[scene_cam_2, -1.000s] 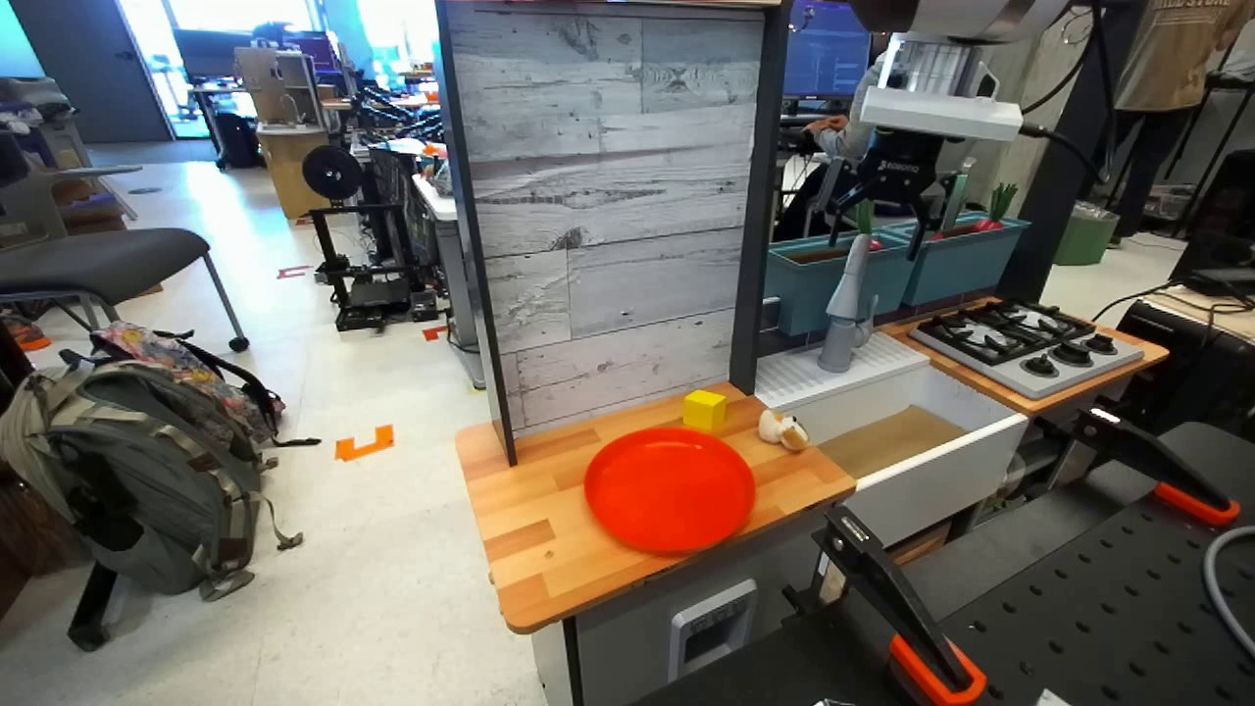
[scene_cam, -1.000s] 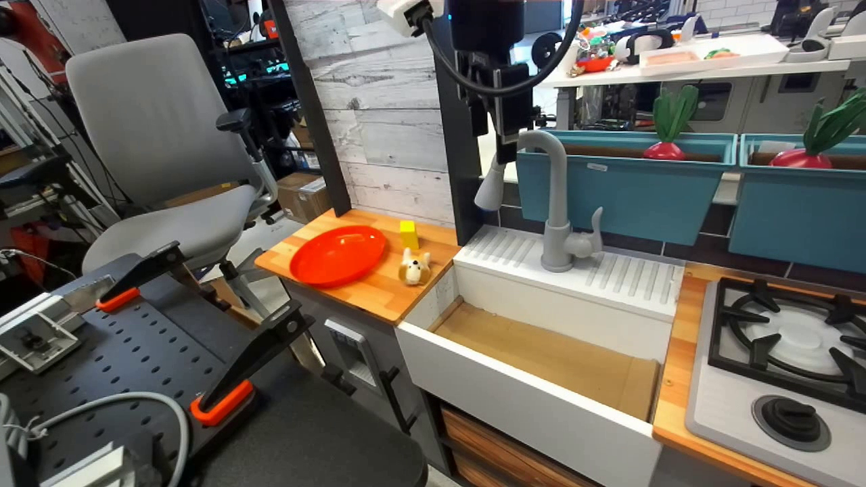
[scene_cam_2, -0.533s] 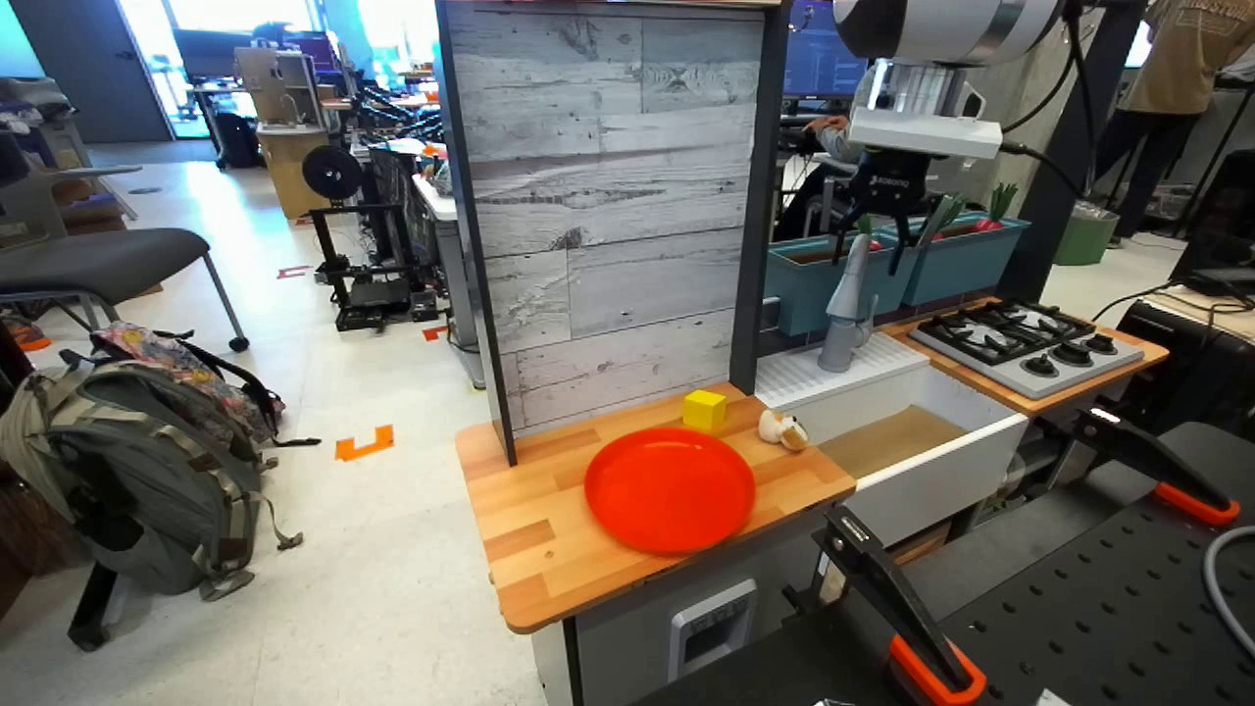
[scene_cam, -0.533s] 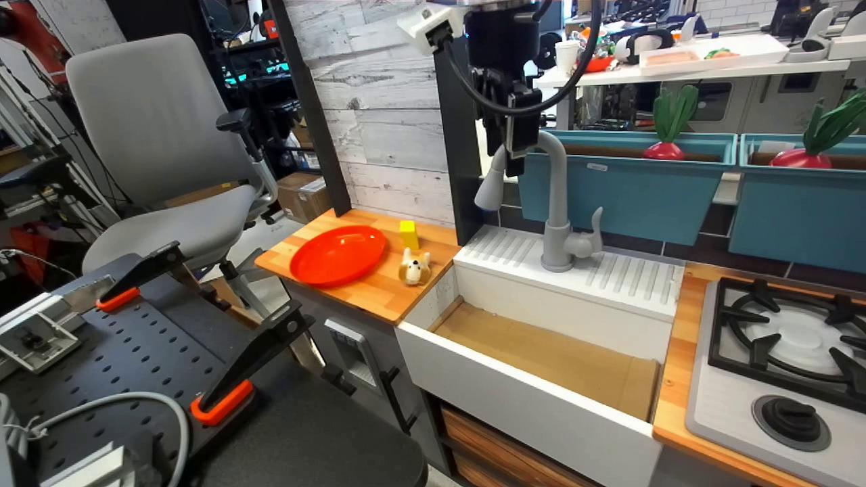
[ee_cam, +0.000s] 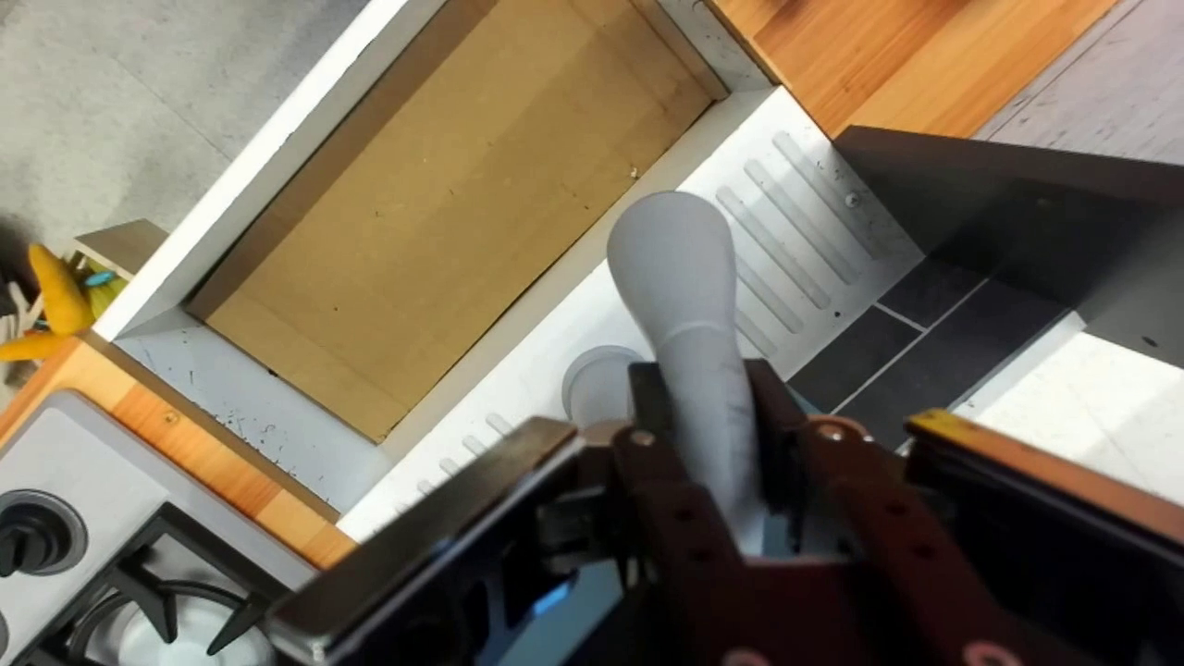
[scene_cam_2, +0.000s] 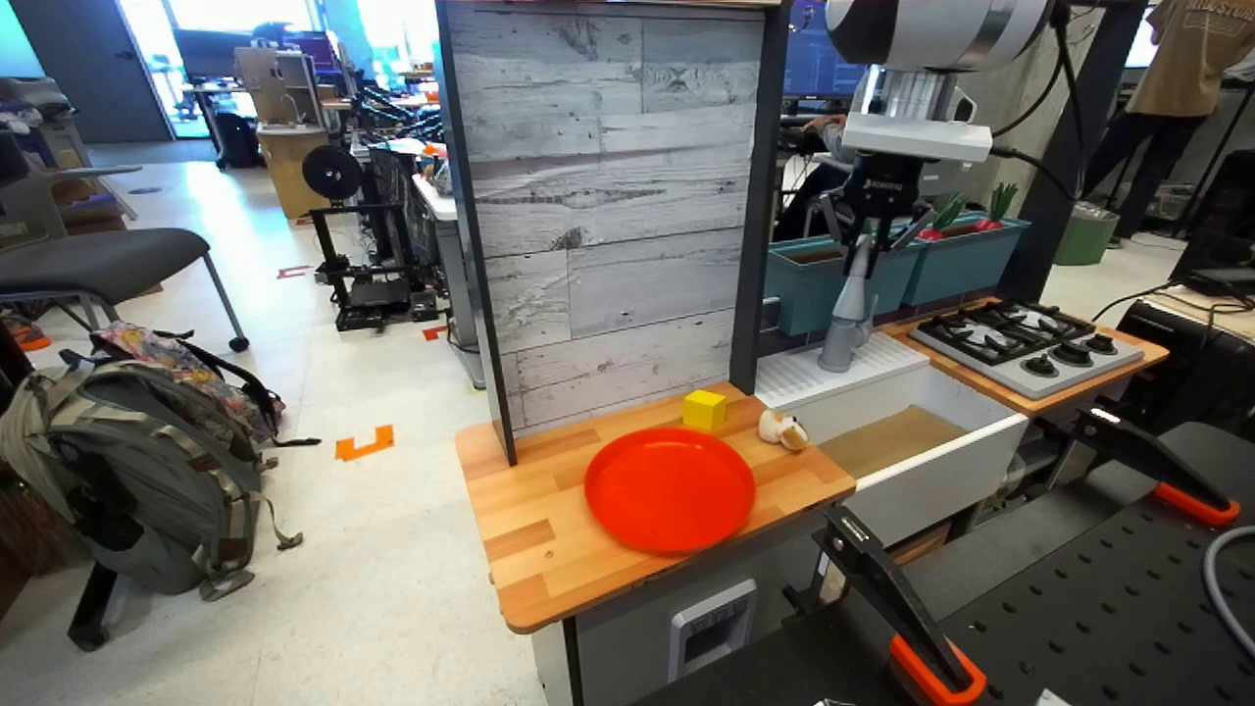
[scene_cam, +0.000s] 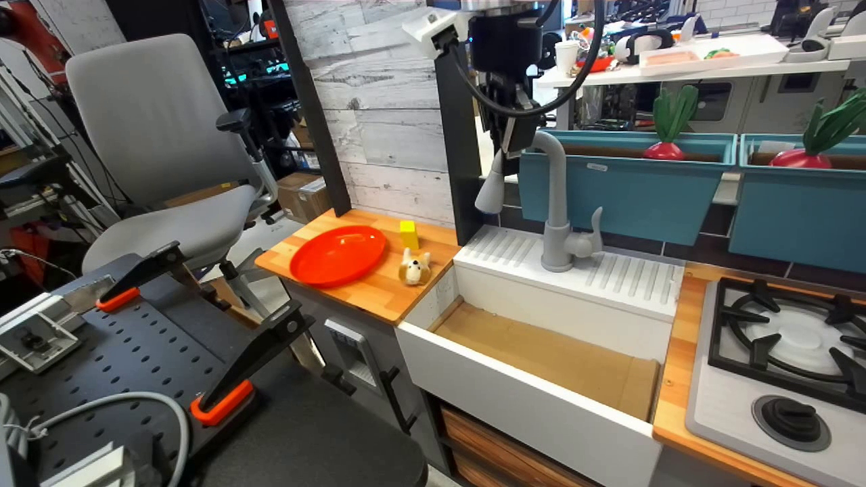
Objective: Center the faucet
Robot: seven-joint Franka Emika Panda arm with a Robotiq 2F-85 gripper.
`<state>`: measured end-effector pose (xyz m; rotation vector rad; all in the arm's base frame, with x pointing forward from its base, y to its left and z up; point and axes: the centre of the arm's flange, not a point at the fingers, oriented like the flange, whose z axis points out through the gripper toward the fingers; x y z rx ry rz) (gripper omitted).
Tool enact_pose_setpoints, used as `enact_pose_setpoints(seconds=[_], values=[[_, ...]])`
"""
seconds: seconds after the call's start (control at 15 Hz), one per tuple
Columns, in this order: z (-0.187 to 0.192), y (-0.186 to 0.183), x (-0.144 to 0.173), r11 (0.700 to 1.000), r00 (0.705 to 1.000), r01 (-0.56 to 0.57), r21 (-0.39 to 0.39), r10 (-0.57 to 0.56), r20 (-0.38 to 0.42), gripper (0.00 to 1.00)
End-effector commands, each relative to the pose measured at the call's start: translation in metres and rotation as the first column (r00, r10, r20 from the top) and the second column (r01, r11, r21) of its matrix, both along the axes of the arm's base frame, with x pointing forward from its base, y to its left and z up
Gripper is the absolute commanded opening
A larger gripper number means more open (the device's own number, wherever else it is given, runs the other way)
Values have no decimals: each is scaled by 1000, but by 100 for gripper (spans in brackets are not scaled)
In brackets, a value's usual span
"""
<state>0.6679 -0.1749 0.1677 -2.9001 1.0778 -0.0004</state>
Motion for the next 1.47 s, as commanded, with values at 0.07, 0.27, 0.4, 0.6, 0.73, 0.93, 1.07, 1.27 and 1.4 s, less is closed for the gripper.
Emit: enact_pose_setpoints(seconds=[0.07,0.27,0.4,0.6,0.73,0.93,1.07,1.27,1.4], values=[[-3,-9,-10,995,993,-98,-23,96,-65,6],[-1,-21,-13,973,968,-229,-19,225,-114,6],[0,-31,-14,951,942,-309,-27,302,-147,6],[2,-44,-14,908,894,-418,-33,404,-196,6],[3,-49,-14,879,860,-476,-38,457,-227,6],[2,-51,-13,833,810,-552,-42,523,-266,6],[2,-50,-12,808,782,-587,-47,551,-291,6],[0,-47,-12,785,759,-616,-61,572,-310,49],[0,-48,-14,769,744,-634,-79,580,-330,56]])
